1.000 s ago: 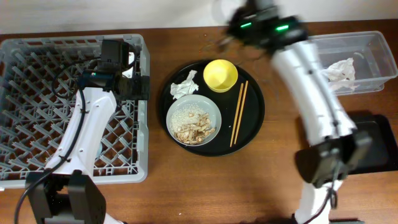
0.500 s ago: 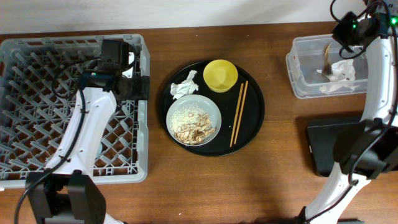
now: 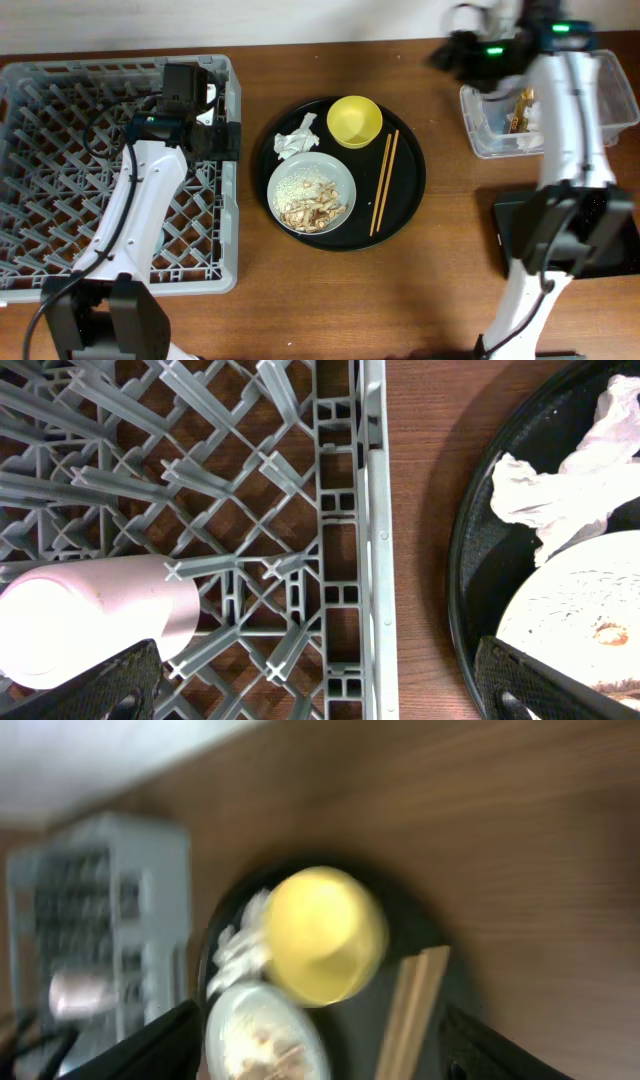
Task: Sort waste into correct bins and load items into the dishwasher rack
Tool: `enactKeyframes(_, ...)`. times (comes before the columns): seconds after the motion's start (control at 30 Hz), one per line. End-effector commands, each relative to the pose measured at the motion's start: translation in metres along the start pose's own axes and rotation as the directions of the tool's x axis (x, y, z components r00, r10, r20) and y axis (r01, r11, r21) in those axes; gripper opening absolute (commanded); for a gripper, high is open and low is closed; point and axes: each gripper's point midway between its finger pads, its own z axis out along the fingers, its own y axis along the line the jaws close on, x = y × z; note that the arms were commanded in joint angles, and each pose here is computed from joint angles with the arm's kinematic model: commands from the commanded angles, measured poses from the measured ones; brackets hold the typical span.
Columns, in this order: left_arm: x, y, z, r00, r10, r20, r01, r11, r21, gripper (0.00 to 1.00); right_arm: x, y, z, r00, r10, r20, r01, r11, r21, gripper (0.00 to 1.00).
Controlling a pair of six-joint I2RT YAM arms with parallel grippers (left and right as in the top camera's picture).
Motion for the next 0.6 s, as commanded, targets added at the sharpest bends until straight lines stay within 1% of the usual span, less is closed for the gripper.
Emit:
enactKeyframes(0.0, -0.001, 0.002, -0.005, 1.000, -0.015, 0.010, 0.015, 1.000, 0.002, 0.99, 0.029, 0.046, 0.037, 0.994, -0.110, -0.030, 0.113, 0.978, 0.174, 0.77)
enactKeyframes(0.07, -0.001, 0.002, -0.005, 1.000, -0.015, 0.010, 0.015, 1.000, 0.002, 0.99, 0.046, 0.069, 0.054, 0.989, -0.148, -0.013, 0.145, 0.944, 0.296, 0.77)
enactKeyframes(0.13, -0.001, 0.002, -0.005, 1.000, -0.015, 0.010, 0.015, 1.000, 0.002, 0.99, 0.063, 0.095, 0.070, 0.981, -0.196, 0.016, 0.174, 0.906, 0.385, 0.78)
enactKeyframes(0.2, -0.001, 0.002, -0.005, 1.000, -0.015, 0.010, 0.015, 1.000, 0.002, 0.99, 0.074, 0.109, 0.083, 0.978, -0.201, 0.054, 0.158, 0.885, 0.439, 0.87)
enactKeyframes(0.23, -0.001, 0.002, -0.005, 1.000, -0.015, 0.010, 0.015, 1.000, 0.002, 0.99, 0.078, 0.114, 0.087, 0.980, -0.188, 0.069, 0.137, 0.883, 0.448, 0.87)
enactKeyframes(0.3, -0.001, 0.002, -0.005, 1.000, -0.015, 0.010, 0.015, 1.000, 0.002, 0.99, 0.087, 0.119, 0.103, 0.985, -0.156, 0.070, 0.110, 0.892, 0.438, 0.87)
enactKeyframes(0.4, -0.001, 0.002, -0.005, 1.000, -0.015, 0.010, 0.015, 1.000, 0.002, 0.99, 0.100, 0.131, 0.139, 0.990, -0.138, 0.003, 0.130, 0.936, 0.327, 0.87)
enactKeyframes(0.47, -0.001, 0.002, -0.005, 1.000, -0.015, 0.010, 0.015, 1.000, 0.002, 1.00, 0.112, 0.133, 0.169, 0.991, -0.128, -0.047, 0.136, 0.954, 0.268, 0.83)
enactKeyframes(0.57, -0.001, 0.002, -0.005, 1.000, -0.015, 0.010, 0.015, 1.000, 0.002, 0.99, 0.121, 0.134, 0.199, 0.988, -0.144, -0.057, 0.154, 0.955, 0.253, 0.83)
